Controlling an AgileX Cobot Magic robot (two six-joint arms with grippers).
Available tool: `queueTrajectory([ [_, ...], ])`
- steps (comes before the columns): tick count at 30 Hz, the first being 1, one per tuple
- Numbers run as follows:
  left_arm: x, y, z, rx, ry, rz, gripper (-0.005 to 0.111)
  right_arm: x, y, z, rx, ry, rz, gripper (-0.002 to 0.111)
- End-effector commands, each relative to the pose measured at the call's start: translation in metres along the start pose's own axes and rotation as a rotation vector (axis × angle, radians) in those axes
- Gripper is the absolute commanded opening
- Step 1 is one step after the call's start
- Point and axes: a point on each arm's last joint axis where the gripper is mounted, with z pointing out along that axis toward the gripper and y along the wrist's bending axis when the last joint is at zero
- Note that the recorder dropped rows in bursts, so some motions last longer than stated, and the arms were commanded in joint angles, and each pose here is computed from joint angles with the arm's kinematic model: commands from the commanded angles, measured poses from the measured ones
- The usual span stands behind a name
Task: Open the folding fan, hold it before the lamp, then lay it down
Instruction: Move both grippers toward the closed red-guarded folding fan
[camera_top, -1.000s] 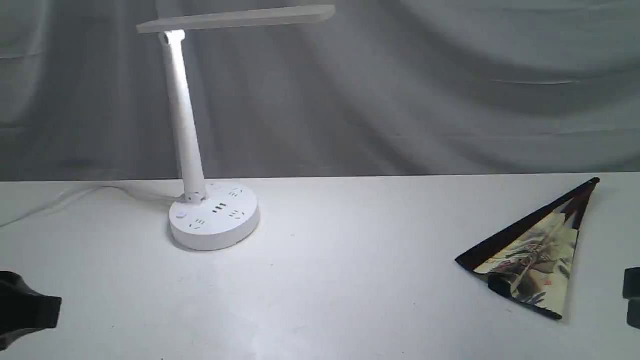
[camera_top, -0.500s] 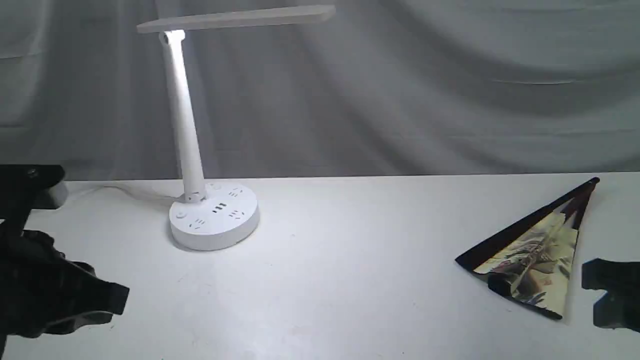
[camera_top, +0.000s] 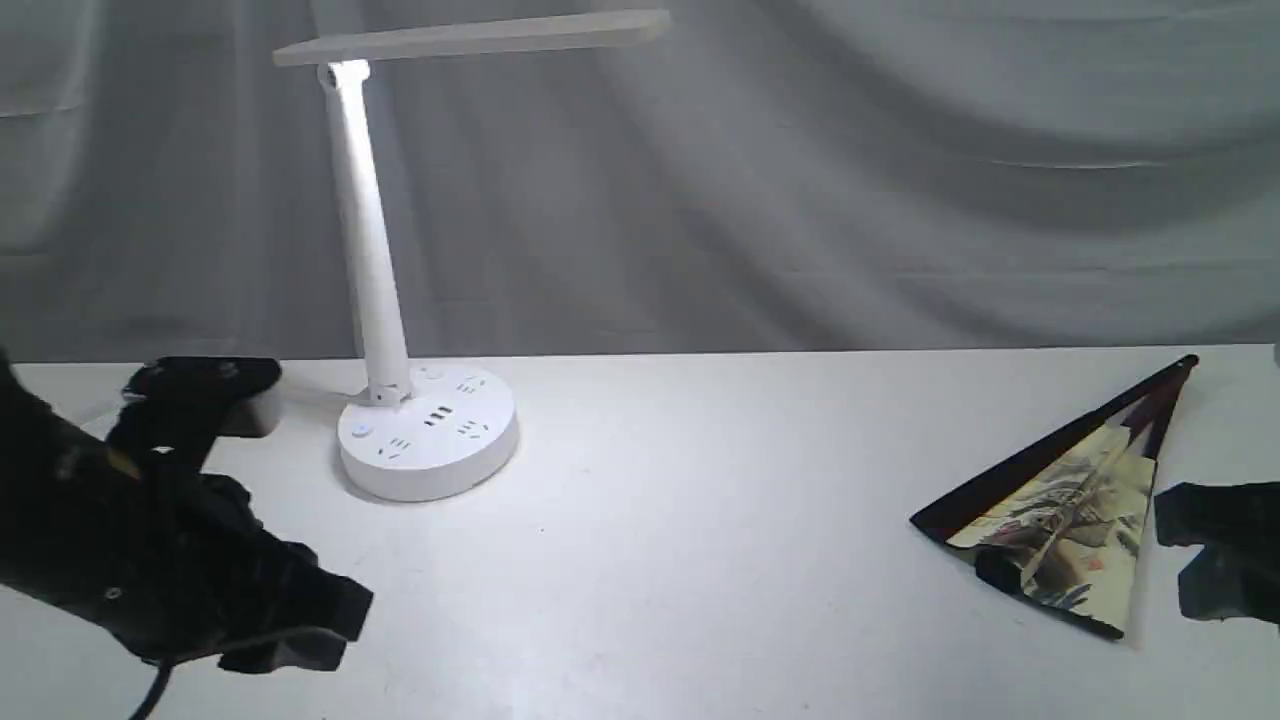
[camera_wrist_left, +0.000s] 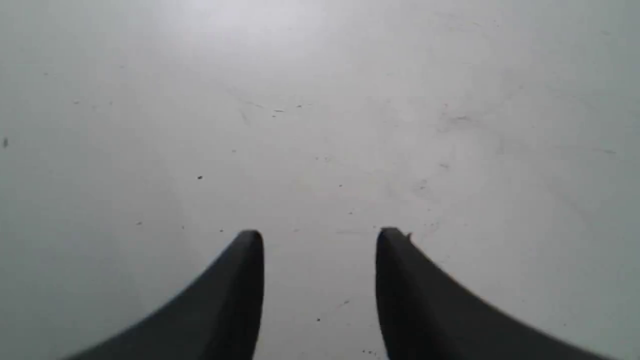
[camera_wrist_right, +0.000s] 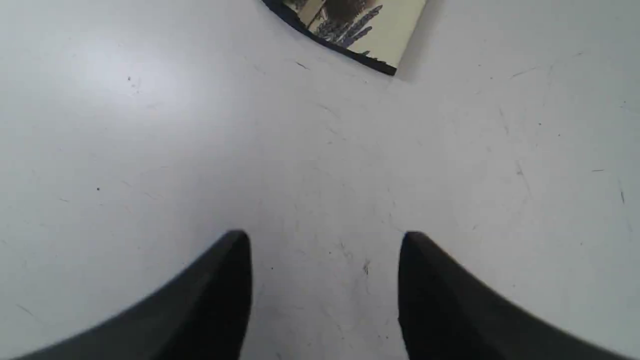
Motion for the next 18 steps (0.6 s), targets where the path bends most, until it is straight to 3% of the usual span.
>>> queueTrajectory([
  [1,-0.008,-0.018,0.011,-0.024,0.008,0.054,0.037,-0.001,-0.001,0.000,0.013,0.002,-0.026,0.046],
  [15,-0.049,-0.084,0.061,0.018,0.055,0.243,0.037,0.002,-0.010,-0.001,0.102,0.041,-0.013,0.045],
  [18,-0.061,-0.094,0.068,0.029,0.030,0.276,0.043,0.002,-0.011,-0.001,0.114,0.039,-0.028,0.045],
])
